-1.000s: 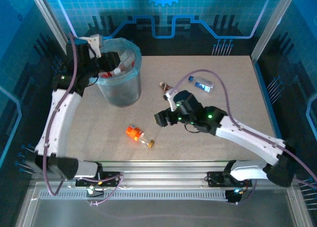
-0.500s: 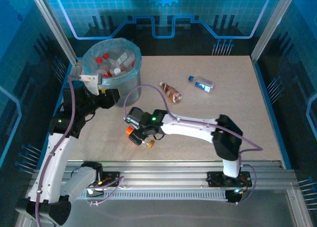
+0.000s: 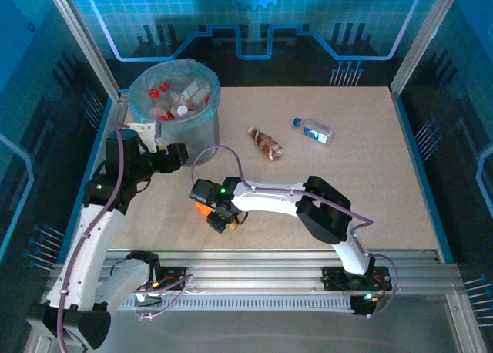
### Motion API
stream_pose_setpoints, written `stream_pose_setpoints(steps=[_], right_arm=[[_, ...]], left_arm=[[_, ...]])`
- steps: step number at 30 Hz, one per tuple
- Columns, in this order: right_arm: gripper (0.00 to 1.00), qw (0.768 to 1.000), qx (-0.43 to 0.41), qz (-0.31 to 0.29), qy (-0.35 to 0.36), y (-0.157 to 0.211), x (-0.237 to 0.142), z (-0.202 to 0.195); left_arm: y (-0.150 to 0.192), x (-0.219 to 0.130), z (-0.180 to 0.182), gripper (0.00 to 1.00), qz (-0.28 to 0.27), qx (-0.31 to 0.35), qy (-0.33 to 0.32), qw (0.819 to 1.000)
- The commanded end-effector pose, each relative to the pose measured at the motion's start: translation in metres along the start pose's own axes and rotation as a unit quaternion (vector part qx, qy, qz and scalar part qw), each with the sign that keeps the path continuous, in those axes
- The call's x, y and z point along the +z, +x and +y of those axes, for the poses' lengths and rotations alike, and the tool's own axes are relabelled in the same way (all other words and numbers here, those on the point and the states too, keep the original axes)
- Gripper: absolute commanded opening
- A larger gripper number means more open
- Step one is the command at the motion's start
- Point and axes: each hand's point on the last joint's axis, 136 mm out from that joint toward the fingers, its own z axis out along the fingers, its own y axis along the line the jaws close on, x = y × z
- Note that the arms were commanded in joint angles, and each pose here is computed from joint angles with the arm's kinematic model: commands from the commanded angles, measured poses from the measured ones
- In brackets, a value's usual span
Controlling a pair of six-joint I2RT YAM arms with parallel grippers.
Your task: Put the plastic bottles in the bin
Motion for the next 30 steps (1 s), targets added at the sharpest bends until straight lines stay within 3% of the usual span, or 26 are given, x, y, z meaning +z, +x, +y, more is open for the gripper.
stream_pose_setpoints(steps=[1,5,9,15,18,24,30], right_arm=[[0.58,1.000,0.007,-0.020,0.002,0.000,-0.022,-0.002],[0.54,0.997,0.024,-0.065,0.020,-0.005,-0.048,-0.021],[0.52,0.991,0.048,-0.122,0.028,-0.006,-0.079,-0.042],[0.51,0.967,0.052,-0.248,0.025,-0.007,-0.145,-0.066],[0.52,0.946,0.061,-0.319,-0.022,-0.007,-0.184,-0.074],[0.52,0.879,0.058,-0.456,-0.125,0.003,-0.266,-0.088],[0.51,0.850,0.015,-0.508,-0.142,0.019,-0.316,-0.090]], left_arm=[[-0.020,-0.007,-0.007,0.72,-0.023,0.005,0.003,1.000],[-0.043,-0.018,-0.019,0.75,-0.049,-0.007,0.018,0.999],[-0.076,-0.040,-0.054,0.76,-0.095,-0.013,0.092,0.991],[-0.105,-0.062,-0.095,0.86,-0.134,-0.017,0.189,0.973],[-0.103,-0.070,-0.130,0.98,-0.130,0.022,0.256,0.958],[-0.074,-0.083,-0.211,0.99,-0.090,0.121,0.388,0.909],[-0.049,-0.084,-0.255,0.99,-0.059,0.171,0.463,0.868]])
